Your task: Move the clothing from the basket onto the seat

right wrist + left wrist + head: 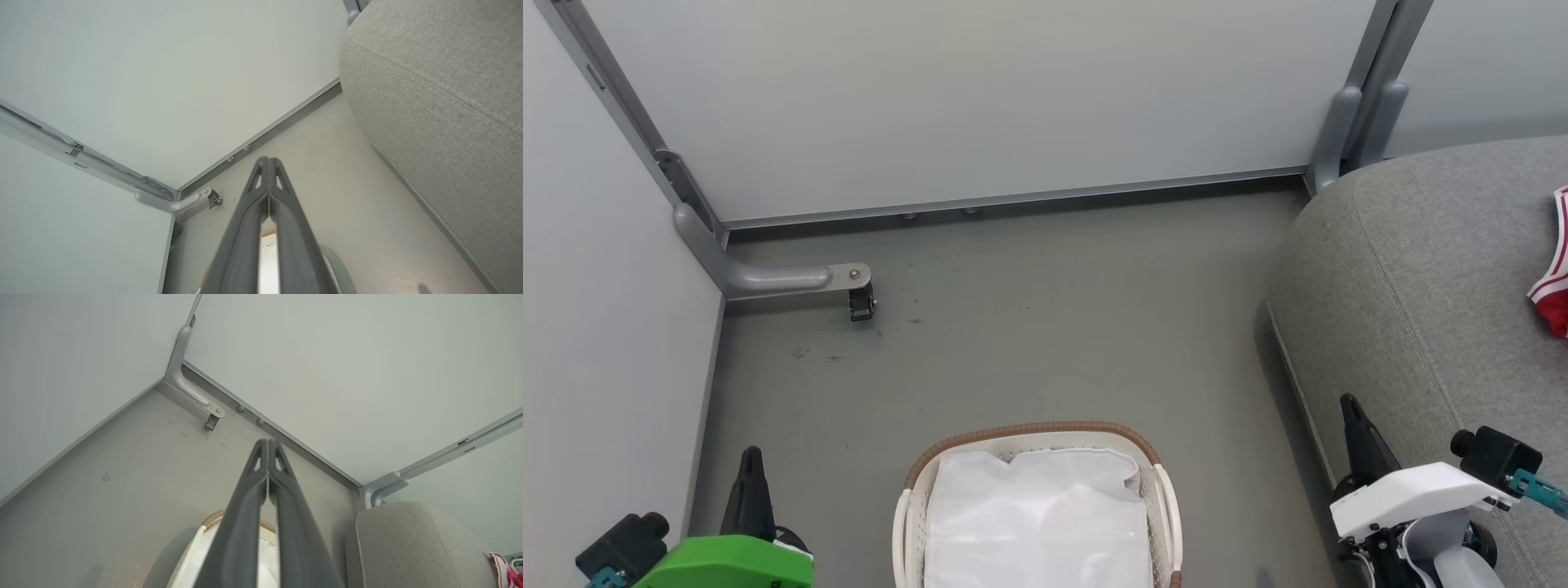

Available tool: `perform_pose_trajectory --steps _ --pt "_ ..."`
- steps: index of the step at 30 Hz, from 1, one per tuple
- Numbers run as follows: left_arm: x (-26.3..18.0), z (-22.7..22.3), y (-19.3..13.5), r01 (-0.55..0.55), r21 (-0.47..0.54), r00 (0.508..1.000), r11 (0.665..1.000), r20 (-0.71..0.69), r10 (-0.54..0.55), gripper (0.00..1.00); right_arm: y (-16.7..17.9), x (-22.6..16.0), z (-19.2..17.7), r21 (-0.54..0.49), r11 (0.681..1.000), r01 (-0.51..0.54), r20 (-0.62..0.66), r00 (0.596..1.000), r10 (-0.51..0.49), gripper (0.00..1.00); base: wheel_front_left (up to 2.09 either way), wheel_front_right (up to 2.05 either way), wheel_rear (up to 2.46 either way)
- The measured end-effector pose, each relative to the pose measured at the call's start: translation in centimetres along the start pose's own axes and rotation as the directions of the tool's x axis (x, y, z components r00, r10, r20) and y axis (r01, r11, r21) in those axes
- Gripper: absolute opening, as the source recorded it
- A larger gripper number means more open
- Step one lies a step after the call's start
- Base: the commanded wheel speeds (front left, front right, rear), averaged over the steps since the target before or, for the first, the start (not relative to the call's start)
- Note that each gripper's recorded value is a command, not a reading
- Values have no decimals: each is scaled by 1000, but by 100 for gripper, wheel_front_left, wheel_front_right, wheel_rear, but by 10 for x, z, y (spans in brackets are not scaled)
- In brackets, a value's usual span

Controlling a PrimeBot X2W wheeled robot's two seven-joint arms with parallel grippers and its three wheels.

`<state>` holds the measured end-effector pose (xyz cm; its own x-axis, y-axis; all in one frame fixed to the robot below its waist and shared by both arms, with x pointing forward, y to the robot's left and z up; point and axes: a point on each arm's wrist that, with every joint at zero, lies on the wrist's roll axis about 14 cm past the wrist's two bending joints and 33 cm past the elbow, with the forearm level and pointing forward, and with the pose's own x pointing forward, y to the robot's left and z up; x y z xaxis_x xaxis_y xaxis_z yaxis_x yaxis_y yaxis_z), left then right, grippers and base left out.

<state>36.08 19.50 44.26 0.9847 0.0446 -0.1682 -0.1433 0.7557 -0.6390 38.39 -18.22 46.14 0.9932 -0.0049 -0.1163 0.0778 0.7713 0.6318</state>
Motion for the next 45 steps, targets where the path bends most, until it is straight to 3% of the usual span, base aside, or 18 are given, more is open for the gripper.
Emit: perform_pose_trajectory --steps 21,45 --pt "7 12 -7 13 -256 1000 967 12 -10 0 0 1 11 265 964 6 14 1000 -10 0 0 0 0" --pt "11 25 -17 52 -486 999 872 29 -44 0 3 1 23 499 866 -22 29 1000 9 0 0 0 0"
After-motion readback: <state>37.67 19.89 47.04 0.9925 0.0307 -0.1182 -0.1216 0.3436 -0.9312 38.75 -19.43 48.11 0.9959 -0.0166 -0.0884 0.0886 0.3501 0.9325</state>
